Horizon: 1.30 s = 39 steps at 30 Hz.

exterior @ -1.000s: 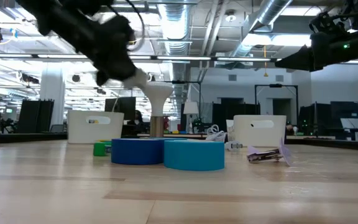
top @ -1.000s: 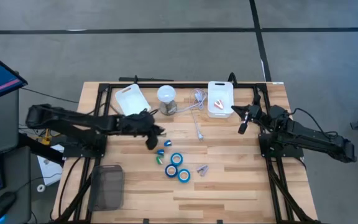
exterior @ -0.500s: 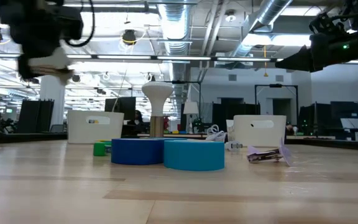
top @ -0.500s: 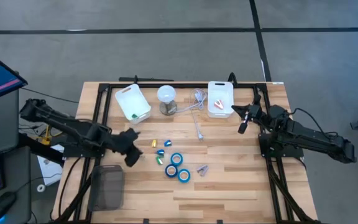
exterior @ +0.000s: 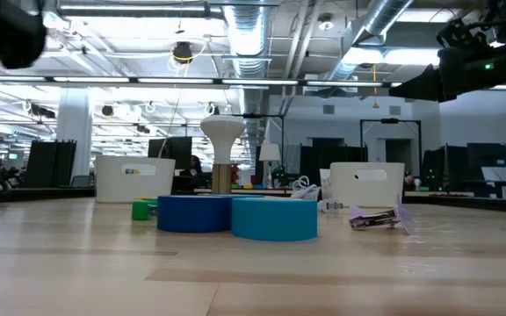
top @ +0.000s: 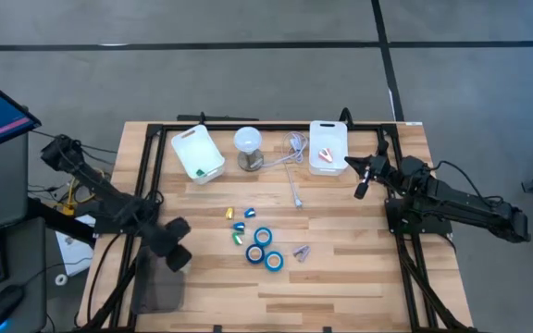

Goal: Pick and place Stapler, Stapler remover, tape
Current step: Put the gray staple remover into the right white bin, then put the yellow stapler into the left white bin

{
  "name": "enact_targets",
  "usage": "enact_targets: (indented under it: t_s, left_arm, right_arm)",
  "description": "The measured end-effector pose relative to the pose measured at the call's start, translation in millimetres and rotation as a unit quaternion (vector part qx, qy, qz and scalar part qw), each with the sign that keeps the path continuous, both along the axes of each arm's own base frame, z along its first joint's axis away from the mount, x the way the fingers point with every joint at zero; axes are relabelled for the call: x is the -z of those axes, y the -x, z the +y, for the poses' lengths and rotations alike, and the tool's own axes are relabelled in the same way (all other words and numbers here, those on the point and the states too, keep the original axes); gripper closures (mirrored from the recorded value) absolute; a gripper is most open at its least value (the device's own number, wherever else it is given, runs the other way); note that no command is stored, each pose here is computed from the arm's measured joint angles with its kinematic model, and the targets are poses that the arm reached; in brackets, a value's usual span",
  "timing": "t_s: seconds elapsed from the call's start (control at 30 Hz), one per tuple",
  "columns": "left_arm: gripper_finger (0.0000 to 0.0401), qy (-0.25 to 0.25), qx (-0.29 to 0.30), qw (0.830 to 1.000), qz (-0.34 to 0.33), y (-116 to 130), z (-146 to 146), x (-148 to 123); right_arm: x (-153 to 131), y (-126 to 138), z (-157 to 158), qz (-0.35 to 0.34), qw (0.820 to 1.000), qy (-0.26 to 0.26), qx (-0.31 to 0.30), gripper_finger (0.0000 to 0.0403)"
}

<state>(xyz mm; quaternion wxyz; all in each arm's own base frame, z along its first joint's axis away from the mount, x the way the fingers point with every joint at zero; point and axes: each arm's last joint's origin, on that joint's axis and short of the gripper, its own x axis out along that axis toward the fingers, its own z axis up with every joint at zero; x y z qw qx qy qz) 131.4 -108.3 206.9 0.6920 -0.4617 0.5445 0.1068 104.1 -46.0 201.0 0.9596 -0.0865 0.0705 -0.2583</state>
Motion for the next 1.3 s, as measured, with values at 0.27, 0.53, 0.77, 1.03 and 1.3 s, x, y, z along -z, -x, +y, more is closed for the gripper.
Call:
enact_targets:
  t_s: [0.27, 0.53, 0.77, 1.03, 1.3]
  left_arm:
    - [0.0382, -0.028, 0.004, 0.995, 0.094, 17.2, 3.2, 7.5]
    - [0.0382, -0.057, 0.0, 0.981, 0.184, 11.8, 3.0, 24.7]
    - [0.0347, -0.067, 0.009, 0.972, 0.226, 6.8, -2.9, 37.3]
    - [0.0286, -0.07, 0.008, 0.97, 0.231, 5.2, -3.1, 39.6]
    - [0.0307, -0.025, 0.001, 0.983, 0.179, 2.0, 2.3, 26.3]
  right_arm:
    - [-0.1, 0.0, 0.0, -0.002, 1.0, -0.003, 0.0, 0.0403]
    - [0.0, 0.0, 0.0, -0.002, 1.0, -0.003, 0.0, 0.0403]
    - [0.0, 0.0, 0.0, -0.002, 1.0, -0.003, 0.0, 0.0403]
    - [0.0, 0.0, 0.0, -0.002, 1.0, -0.003, 0.0, 0.0403]
    - [-0.1, 0.0, 0.0, -0.002, 1.0, -0.003, 0.0, 0.0403]
